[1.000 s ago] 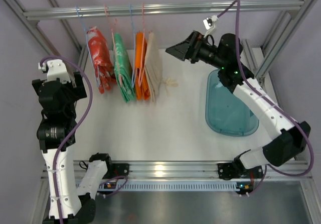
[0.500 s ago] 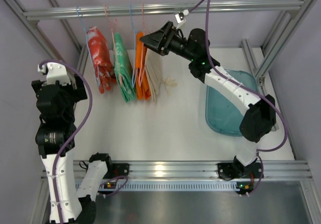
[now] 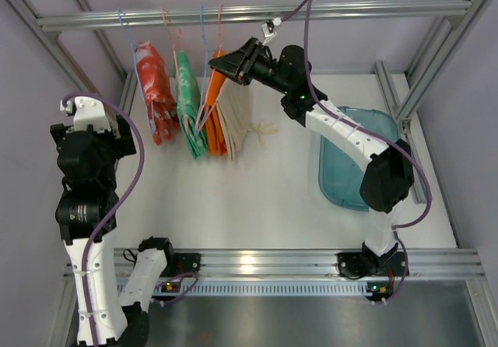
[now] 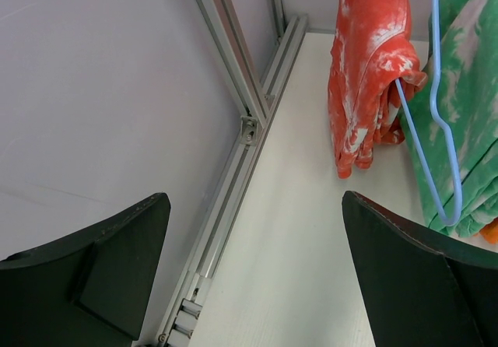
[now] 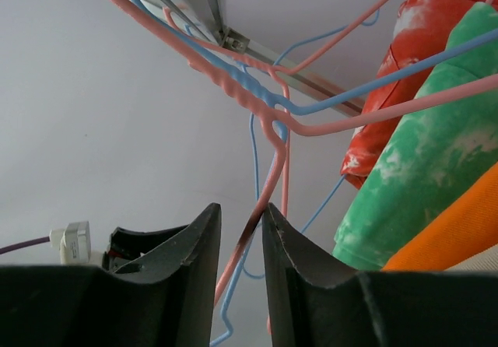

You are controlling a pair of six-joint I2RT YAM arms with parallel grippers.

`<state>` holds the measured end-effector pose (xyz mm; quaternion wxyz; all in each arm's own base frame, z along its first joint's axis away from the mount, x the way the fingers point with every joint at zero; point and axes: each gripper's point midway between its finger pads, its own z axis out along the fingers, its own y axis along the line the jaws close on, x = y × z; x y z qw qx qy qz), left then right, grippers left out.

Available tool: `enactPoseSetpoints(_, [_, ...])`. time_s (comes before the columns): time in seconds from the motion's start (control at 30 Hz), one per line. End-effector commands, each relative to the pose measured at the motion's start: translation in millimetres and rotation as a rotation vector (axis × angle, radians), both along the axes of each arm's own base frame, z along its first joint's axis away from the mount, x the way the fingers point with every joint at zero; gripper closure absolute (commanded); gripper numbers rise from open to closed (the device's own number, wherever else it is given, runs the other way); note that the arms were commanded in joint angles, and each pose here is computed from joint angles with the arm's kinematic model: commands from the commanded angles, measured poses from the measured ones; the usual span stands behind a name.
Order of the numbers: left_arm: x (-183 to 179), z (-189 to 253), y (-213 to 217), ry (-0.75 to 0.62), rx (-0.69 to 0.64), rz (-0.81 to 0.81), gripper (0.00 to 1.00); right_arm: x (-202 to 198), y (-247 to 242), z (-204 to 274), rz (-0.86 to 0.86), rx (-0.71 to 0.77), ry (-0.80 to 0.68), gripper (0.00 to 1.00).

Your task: Remove the trousers from the hanger

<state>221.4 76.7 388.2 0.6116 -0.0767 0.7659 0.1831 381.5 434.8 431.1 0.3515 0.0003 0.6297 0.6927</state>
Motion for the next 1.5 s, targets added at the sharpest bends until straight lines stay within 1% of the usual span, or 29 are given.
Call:
enactPoseSetpoints(0.0, [1.8,5.2,0.9,-0.027,0.007,0.000,0.01,3.7,-9.4,44.6,-0.032,0.108,-0.066,0.72])
enactPoseSetpoints(0.1, [2.2,4.3,1.5,-0.023,0.007,0.003,0.01,7.0,-9.3,41.1,-0.035,0.107,-0.056,0.76])
enactPoseSetpoints(0.13, [2.8,3.0,1.2,-0.020,0.005,0.002,0.02,8.4,-9.3,40.1,-0.037,0.106,-0.056,0.80])
enactPoseSetpoints(0.27, [4.2,2.6,0.4,-0.020,0.000,-0.002,0.01,16.9,-12.5,35.5,-0.054,0.102,-0.050,0.86])
enactPoseSetpoints(0.3, [4.2,3.5,0.7,-0.022,-0.001,0.000,0.01,19.1,-13.3,33.3,-0.059,0.099,-0.046,0.89])
enactPoseSetpoints(0.33, [4.7,2.8,0.1,-0.019,-0.003,-0.003,0.01,21.6,-14.0,29.8,-0.063,0.095,-0.039,0.94])
enactPoseSetpoints(0.4, [5.0,3.6,-0.2,-0.024,-0.010,-0.001,0.01,21.9,-17.5,30.4,-0.062,0.096,-0.047,1.00])
enactPoseSetpoints(0.5, [5.7,6.3,-4.7,-0.035,-0.029,-0.021,0.01,11.5,-23.1,41.7,-0.040,0.117,-0.098,1.00])
enactPoseSetpoints(0.73, [14.4,4.7,-27.1,-0.043,-0.096,-0.134,0.02,-20.3,-31.4,92.6,-0.022,0.170,-0.344,1.00])
enactPoseSetpoints(0.8, [16.2,6.8,-29.4,-0.045,-0.100,-0.148,0.02,-25.9,-34.1,98.4,-0.019,0.173,-0.371,1.00])
enactPoseSetpoints(1.03, [18.8,14.4,-36.0,-0.061,-0.115,-0.183,0.02,-40.4,-41.1,91.2,-0.002,0.161,-0.387,1.00])
enactPoseSetpoints(1.27, [22.5,13.8,-48.2,-0.062,-0.152,-0.243,0.04,-55.4,-48.8,112.4,-0.012,0.160,-0.528,1.00])
enactPoseSetpoints(1.43, [25.6,17.3,-50.8,-0.064,-0.159,-0.257,0.04,-57.3,-46.8,113.2,-0.018,0.130,-0.615,1.00])
enactPoseSetpoints(1.47, [27.4,18.4,-58.1,-0.063,-0.171,-0.297,0.04,-55.7,-46.0,111.6,-0.022,0.119,-0.621,1.00])
